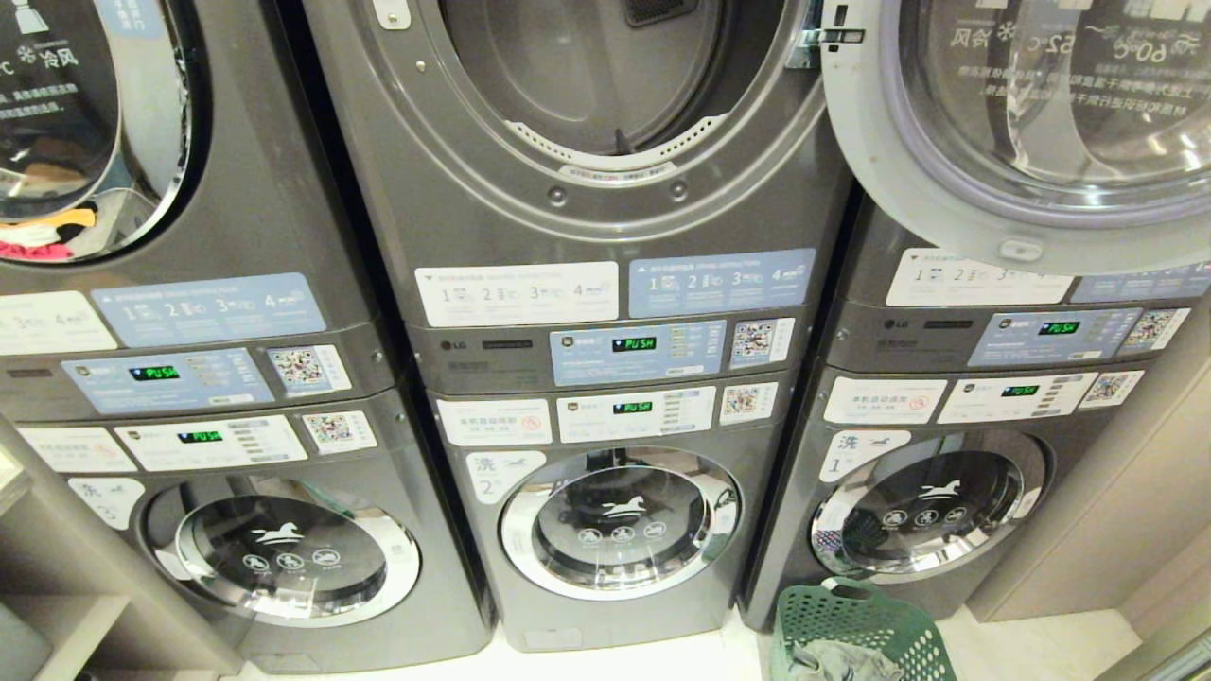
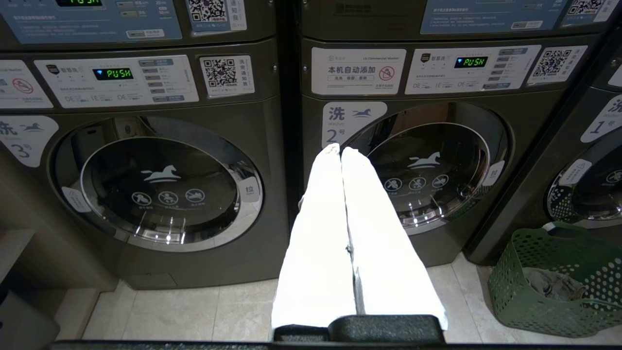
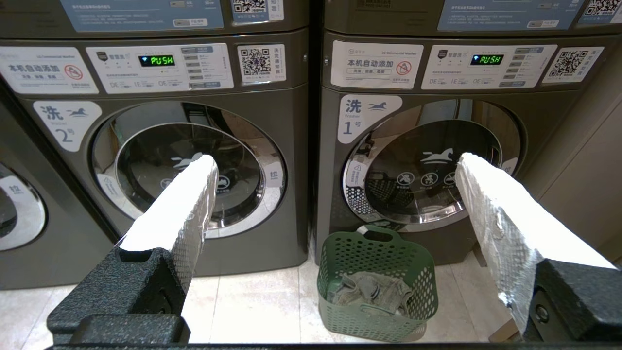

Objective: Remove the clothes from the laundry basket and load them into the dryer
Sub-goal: Take the clothes out of the basket

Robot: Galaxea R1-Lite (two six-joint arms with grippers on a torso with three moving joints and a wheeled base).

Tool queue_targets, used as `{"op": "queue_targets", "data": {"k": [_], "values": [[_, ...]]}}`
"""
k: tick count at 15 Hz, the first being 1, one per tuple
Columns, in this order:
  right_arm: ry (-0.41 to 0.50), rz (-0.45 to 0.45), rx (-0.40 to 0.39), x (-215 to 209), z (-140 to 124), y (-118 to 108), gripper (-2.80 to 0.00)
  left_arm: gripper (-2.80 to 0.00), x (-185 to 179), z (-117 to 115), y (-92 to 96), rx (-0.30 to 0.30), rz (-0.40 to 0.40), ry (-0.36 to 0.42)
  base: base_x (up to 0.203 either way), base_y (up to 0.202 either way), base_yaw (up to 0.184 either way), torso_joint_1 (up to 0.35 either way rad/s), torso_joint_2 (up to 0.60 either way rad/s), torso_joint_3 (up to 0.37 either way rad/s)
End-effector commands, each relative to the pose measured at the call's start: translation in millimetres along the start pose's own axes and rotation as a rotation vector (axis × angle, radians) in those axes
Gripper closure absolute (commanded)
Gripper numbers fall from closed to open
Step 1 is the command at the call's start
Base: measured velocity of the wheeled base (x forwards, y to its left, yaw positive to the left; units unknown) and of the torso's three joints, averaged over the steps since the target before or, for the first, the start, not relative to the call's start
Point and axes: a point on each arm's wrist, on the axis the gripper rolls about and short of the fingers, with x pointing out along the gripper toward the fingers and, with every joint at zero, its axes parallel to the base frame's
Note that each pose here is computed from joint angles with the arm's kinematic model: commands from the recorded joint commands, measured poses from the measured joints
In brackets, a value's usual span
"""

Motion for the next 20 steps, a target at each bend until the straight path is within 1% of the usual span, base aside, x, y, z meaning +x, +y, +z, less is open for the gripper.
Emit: {"op": "queue_targets", "data": {"k": [1,20], "values": [[0.001,0.000,-0.001,0.1,0.0,0.0,-2.80,0.00,0.0,-0.2,0.0,0.000,0.001,0.000,0.000,0.000,0.000,0.000,0.00,0.000],[0.001,0.000,-0.001,0.1,0.0,0.0,-2.80,0.00,0.0,0.0,0.0,0.000,0.001,0.000,0.000,0.000,0.000,0.000,0.00,0.000]]}}
